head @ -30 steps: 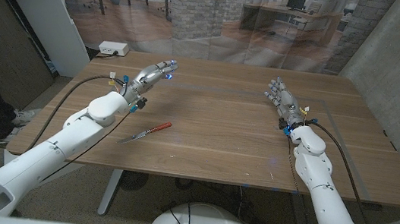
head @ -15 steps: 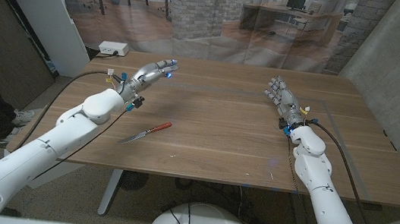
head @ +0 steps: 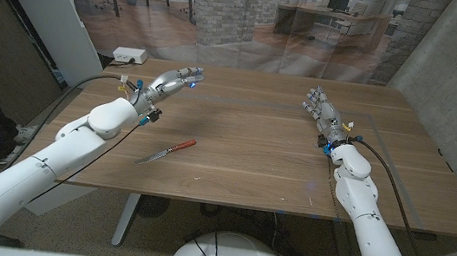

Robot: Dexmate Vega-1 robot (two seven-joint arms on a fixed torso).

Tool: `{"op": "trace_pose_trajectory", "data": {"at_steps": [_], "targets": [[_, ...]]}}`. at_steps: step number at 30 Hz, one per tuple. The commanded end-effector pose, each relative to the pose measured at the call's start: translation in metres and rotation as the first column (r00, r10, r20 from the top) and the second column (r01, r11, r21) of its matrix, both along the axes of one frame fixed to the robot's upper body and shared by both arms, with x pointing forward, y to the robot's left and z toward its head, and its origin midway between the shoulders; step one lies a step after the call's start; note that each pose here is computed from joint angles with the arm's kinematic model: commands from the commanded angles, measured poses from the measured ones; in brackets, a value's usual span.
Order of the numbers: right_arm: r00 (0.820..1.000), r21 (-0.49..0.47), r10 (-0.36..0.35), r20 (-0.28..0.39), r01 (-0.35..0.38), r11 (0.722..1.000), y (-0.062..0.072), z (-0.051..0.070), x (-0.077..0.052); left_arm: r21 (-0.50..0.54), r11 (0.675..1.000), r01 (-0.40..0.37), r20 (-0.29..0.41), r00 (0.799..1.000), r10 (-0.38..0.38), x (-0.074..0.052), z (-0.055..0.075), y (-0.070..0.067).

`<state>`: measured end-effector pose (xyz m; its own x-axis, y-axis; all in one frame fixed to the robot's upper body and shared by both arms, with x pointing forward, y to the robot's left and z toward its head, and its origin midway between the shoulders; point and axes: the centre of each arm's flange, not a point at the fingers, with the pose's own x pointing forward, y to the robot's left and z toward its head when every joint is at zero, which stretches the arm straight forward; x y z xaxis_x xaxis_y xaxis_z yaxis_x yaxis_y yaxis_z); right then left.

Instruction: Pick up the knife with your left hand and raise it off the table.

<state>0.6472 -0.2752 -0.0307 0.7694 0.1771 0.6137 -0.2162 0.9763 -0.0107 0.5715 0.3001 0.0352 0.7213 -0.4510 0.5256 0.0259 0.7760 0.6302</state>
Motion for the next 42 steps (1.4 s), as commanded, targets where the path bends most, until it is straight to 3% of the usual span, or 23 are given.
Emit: {"op": "trace_pose_trajectory", "data": {"at_steps": [1,23,42], "targets": [[1.0,0.01,-0.001,0.007,0.0,1.0,0.001,-0.002,-0.003,0.088,0.995,-0.037,0.023,0.999,0.035,-0.013,0.007,0.0],[1.0,0.023,0.005,0.02,-0.006,1.0,0.001,-0.008,-0.011,0.219,0.975,-0.032,0.001,0.999,0.033,-0.042,0.012,0.0],[1.0,0.014,0.023,0.021,-0.024,1.0,0.004,-0.014,-0.018,0.305,0.946,-0.111,-0.009,0.993,0.119,-0.074,0.015,0.009]]}}
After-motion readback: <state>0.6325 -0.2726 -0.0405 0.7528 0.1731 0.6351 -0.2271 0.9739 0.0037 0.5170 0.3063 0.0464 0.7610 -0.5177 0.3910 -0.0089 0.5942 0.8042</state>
